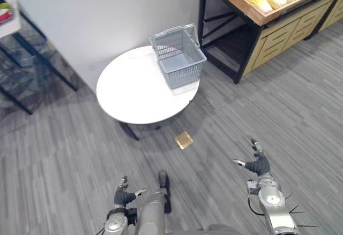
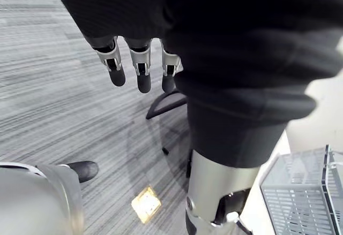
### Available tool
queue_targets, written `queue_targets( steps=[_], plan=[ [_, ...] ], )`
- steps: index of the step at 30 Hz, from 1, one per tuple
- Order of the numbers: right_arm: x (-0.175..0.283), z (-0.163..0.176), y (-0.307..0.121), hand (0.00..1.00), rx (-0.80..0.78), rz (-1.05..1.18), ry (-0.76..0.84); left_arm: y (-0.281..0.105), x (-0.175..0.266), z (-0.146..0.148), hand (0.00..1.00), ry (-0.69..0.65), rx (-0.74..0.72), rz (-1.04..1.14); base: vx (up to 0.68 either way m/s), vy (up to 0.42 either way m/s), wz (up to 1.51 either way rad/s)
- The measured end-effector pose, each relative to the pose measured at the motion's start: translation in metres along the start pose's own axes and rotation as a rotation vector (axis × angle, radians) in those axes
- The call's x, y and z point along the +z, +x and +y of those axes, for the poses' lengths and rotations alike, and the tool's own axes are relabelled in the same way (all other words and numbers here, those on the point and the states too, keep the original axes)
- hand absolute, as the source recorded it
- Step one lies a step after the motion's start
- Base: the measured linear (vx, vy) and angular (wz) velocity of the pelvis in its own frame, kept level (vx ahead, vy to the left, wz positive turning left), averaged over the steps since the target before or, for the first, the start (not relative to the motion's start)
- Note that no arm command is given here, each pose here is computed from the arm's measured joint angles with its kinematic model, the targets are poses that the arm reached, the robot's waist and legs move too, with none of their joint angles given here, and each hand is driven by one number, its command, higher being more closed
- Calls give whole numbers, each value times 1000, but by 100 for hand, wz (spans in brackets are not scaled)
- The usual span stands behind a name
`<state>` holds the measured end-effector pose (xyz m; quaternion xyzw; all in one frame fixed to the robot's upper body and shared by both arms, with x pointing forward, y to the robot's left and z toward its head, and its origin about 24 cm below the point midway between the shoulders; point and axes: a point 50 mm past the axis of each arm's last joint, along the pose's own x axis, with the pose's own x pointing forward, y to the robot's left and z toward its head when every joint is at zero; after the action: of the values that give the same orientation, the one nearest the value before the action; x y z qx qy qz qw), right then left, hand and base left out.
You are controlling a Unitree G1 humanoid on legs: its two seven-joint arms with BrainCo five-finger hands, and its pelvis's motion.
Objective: Pick vegetable in the basket
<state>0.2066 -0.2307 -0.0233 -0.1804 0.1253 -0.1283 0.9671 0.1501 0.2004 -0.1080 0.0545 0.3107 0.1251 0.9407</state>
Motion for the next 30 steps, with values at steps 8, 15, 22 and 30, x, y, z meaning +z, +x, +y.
queue_targets(
  steps=[8,15,22,30],
  plan=[
    [75,35,20,0,111,-311,-71,10,12,3,0,75,-20,-35,628,91,-9],
    [114,-1,29,0,56,-501,-217,12,5,-7,0,110,-61,8,467,-178,61],
    [142,-8,32,0,74,-631,-322,3,-12,-6,0,130,-86,52,225,-172,59],
    [148,-1,45,0,154,-660,-516,-12,-36,-5,0,147,-109,129,82,80,-1]
  ],
)
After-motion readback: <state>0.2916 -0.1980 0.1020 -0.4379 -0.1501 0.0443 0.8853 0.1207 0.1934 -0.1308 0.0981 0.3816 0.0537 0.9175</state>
